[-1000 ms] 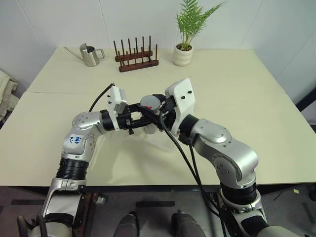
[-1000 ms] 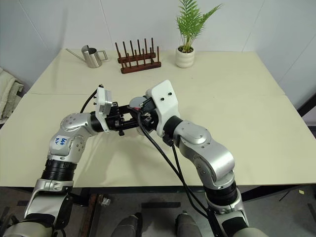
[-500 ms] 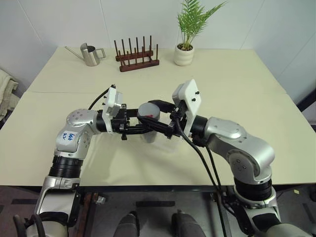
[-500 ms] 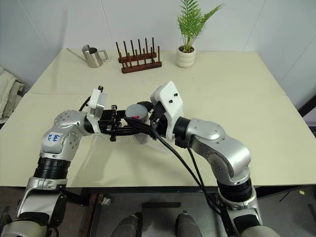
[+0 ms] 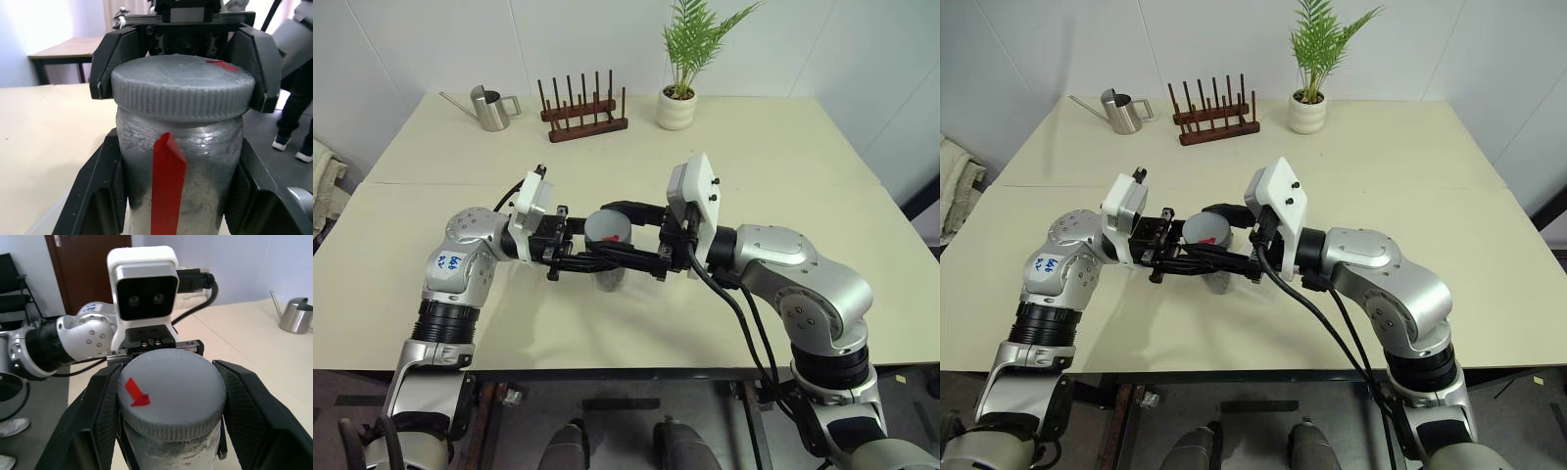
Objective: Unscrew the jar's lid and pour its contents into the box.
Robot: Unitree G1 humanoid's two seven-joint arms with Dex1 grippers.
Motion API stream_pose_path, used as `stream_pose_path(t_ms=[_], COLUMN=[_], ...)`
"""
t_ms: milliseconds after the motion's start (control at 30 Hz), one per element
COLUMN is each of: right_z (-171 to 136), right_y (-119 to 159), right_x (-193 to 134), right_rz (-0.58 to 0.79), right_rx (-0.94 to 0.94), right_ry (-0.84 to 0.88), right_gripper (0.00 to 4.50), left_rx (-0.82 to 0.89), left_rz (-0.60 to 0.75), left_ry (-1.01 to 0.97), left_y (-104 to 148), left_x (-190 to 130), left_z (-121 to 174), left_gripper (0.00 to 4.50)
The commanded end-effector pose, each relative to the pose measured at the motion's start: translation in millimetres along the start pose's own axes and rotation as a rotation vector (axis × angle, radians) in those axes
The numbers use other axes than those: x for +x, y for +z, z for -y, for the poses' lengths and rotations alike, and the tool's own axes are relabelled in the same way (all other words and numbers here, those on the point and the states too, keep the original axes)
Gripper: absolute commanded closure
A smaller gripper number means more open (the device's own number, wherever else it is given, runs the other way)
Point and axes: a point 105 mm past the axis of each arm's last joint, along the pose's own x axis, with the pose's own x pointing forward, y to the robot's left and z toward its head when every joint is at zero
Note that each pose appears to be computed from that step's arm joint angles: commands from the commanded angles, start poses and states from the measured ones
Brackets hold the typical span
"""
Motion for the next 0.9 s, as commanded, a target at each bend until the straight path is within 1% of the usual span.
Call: stream_pose_path(t_ms=[33,233,300,400,667,900], right_z=[-27.5,-25.6,-23.0,-14.7,-5.9,5.0], right_y=[18.1,17.9,18.9,19.9,23.8,24.9], right_x=[6.0,7.3,8.1,9.0,6.7,14.5], right_rz=[0.078,0.078,0.083,0.076,0.068,0.073], right_rx=[-0.026,-0.028,-0.021,-0.029,-0.056,-0.057], right_ry=[0.171,0.163,0.148,0.097,0.060,0.020], right_gripper=[1.94,1.94,1.22,0.34,0.34,0.34], left_rx=[0.046,0.037,0.038,0.043,0.048,0.068], left_rz=[0.054,0.059,0.059,0.055,0.033,0.016], left_ry=[0.043,0.012,0.007,-0.010,-0.034,-0.071], left_y=[17.3,16.8,17.7,19.5,19.3,18.7], left_x=[-5.9,-2.8,-2.6,-2.2,-3.6,1.2], left_z=[-8.4,-5.6,-5.6,-4.4,-2.6,0.7], left_gripper=[2.50,2.50,2.50,2.50,2.50,2.50])
